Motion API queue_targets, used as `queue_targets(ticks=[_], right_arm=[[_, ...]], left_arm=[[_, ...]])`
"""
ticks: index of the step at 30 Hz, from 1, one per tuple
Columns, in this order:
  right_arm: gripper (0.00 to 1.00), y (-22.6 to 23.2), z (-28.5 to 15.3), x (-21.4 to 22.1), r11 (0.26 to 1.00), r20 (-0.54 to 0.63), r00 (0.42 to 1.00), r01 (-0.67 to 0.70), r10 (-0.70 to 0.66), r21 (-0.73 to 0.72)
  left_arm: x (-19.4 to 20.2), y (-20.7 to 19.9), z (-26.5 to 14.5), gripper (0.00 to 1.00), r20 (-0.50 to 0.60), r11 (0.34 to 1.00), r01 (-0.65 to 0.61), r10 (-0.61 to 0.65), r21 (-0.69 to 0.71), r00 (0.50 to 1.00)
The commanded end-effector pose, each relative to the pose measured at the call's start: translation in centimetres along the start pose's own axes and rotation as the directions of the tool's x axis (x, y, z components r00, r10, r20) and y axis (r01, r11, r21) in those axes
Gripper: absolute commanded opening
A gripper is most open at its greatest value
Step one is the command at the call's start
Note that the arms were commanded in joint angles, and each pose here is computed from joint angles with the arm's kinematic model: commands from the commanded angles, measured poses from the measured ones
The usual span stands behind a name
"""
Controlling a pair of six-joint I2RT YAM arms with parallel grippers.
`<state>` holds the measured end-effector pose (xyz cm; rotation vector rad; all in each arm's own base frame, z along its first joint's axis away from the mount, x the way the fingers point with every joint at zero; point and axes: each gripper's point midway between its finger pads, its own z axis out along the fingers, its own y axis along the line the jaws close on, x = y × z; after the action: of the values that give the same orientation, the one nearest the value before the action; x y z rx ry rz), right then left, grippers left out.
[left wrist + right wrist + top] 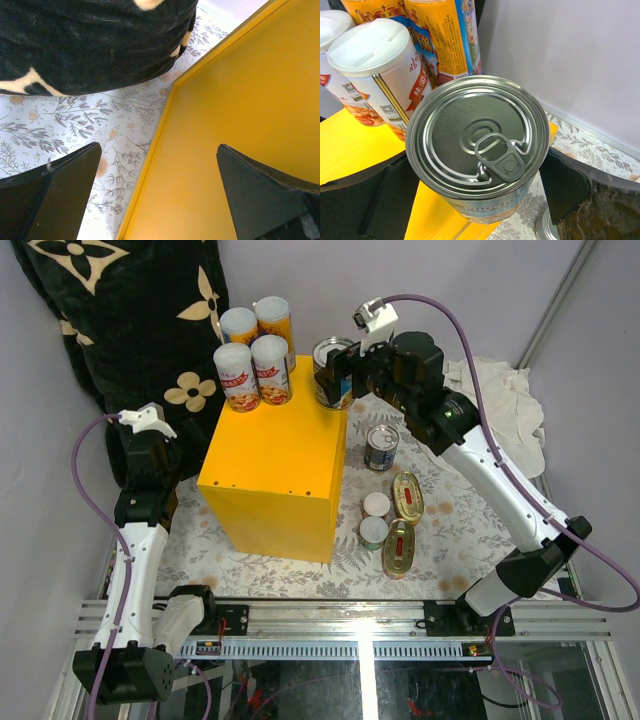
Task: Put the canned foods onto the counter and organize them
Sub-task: Place the canned food on the counter.
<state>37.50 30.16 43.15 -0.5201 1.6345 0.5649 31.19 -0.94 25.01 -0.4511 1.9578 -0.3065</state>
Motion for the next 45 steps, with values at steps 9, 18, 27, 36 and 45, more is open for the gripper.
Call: queue_targets(ticks=[9, 18, 27, 36, 45], right_arm=[[0.95, 1.3, 2.1, -5.7, 0.996, 0.191, 0.981, 0.036, -0.02, -0.077], [0.99, 1.1, 2.5, -7.7, 0.997, 0.242, 0.969, 0.056, -0.04, -0.062], [0.99, 1.6, 2.0, -10.2, 0.995, 0.299, 0.954, 0.051, -0.022, -0.088], [1.0, 1.4, -3.3, -9.2, 0.994, 0.367, 0.93, 0.036, 0.003, -0.099], [0.94, 1.5, -1.3, -6.0, 0.989, 0.302, 0.953, 0.039, 0.006, -0.144]], left_arm=[[0.0, -0.6, 0.2, 1.0, 0.0, 0.999, -0.022, 0.023, 0.035, 1.0], [0.0, -0.6, 0.3, 1.0, -0.004, 0.999, -0.02, 0.02, 0.034, 1.0], [0.1, -0.6, 0.3, 1.0, -0.007, 0.999, -0.019, 0.019, 0.035, 1.0], [0.0, -0.7, 0.2, 1.0, 0.0, 0.999, -0.02, 0.02, 0.037, 1.0], [0.1, -0.7, 0.2, 1.0, -0.003, 0.999, -0.018, 0.018, 0.04, 1.0]])
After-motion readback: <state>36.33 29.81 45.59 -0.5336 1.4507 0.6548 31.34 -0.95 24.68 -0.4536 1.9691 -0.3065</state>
